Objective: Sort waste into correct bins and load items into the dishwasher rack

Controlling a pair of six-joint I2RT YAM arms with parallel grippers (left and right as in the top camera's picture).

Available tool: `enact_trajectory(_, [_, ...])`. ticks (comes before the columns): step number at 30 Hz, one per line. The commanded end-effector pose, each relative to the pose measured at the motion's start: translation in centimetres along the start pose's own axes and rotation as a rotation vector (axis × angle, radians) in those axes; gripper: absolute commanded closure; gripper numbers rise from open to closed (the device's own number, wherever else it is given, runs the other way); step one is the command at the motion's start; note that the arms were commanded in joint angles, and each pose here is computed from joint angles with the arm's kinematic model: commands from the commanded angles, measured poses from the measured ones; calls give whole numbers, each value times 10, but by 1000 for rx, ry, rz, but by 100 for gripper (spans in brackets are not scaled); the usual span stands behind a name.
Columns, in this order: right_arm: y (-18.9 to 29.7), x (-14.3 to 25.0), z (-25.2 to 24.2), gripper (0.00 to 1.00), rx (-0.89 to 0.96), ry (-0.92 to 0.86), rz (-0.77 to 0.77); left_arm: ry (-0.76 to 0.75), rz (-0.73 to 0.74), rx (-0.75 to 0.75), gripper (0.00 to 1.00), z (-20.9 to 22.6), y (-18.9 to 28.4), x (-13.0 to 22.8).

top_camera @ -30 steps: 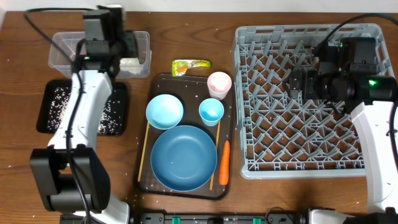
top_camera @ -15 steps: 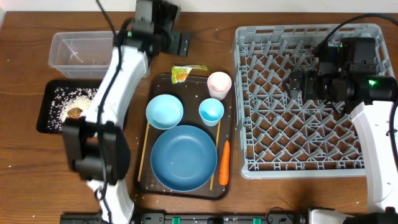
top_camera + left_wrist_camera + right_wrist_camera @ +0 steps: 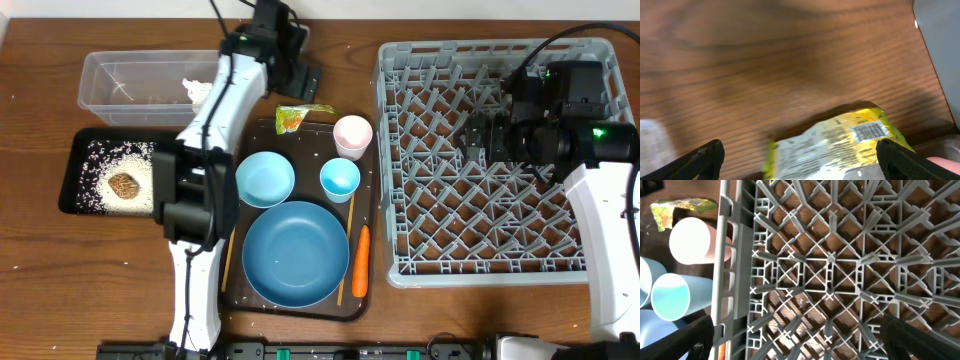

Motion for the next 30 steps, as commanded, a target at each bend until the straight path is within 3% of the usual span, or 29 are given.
enact_trajectory(1, [0, 1, -3, 1, 3, -9, 5, -48, 9, 12, 2, -12, -8, 1])
enact_trajectory(17, [0, 1, -4, 1, 6, -8, 7, -63, 96, 15, 0, -11, -42, 26])
enact_trajectory(30, [0, 1, -4, 1, 7, -8, 7, -63, 111, 16, 8, -10, -48, 31])
Point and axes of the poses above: each gripper's point midway between its finger pads, its own y axis back along the fingers, its own z axis along the line the jaws close on, x = y × z, the point moved 2 cm from there along y, back along the fingers, and after that the axes turned 4 degrees about y, right-handed, at the moved point
